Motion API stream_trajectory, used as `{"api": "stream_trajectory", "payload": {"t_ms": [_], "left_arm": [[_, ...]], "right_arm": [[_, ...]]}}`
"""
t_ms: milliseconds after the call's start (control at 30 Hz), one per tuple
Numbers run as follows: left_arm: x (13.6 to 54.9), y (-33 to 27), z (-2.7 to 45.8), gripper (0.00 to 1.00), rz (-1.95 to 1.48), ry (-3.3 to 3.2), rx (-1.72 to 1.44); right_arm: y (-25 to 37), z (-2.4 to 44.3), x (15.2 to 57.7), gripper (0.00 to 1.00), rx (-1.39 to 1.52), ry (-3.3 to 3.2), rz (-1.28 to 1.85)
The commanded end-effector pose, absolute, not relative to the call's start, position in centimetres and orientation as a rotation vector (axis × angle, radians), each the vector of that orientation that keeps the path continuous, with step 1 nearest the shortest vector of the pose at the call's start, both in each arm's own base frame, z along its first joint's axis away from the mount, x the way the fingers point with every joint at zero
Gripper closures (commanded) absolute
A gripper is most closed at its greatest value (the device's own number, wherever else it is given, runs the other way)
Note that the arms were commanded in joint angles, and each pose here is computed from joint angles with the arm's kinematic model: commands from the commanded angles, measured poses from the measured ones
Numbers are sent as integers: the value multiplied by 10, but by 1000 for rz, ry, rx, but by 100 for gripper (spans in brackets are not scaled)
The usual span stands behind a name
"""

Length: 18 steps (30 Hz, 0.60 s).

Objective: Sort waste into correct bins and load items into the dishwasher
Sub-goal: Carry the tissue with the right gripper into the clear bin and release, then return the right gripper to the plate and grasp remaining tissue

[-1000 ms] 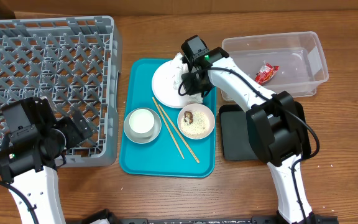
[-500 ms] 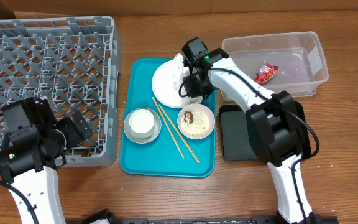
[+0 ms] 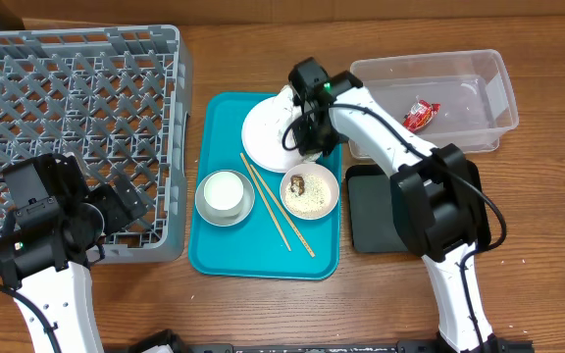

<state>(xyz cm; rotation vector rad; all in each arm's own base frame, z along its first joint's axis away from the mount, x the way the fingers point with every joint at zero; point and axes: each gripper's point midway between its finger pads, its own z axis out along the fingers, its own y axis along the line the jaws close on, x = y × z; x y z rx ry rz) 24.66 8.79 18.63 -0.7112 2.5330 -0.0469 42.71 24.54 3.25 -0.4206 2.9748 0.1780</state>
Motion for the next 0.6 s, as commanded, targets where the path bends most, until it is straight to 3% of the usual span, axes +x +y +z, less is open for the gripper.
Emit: {"api": "stream_trajectory", "payload": {"t_ms": [0, 133, 233, 467, 533, 567], "left_arm": [[250, 88, 194, 0, -63, 2510, -713], [250, 88, 194, 0, -63, 2510, -713], [250, 88, 194, 0, -63, 2510, -713], [251, 88, 194, 0, -63, 2507, -712], [251, 89, 194, 0, -62, 2505, -712], [251, 89, 194, 0, -62, 2505, -711]], "right_arm": [[239, 100, 462, 96, -343, 2817, 232], [220, 154, 479, 96, -264, 2710, 256], [179, 176, 489, 96, -45, 2676, 174], [103, 161, 487, 95, 350, 2754, 126], [97, 155, 485, 81, 374, 2775, 149], [96, 155, 485, 59, 380, 2779, 169]]}}
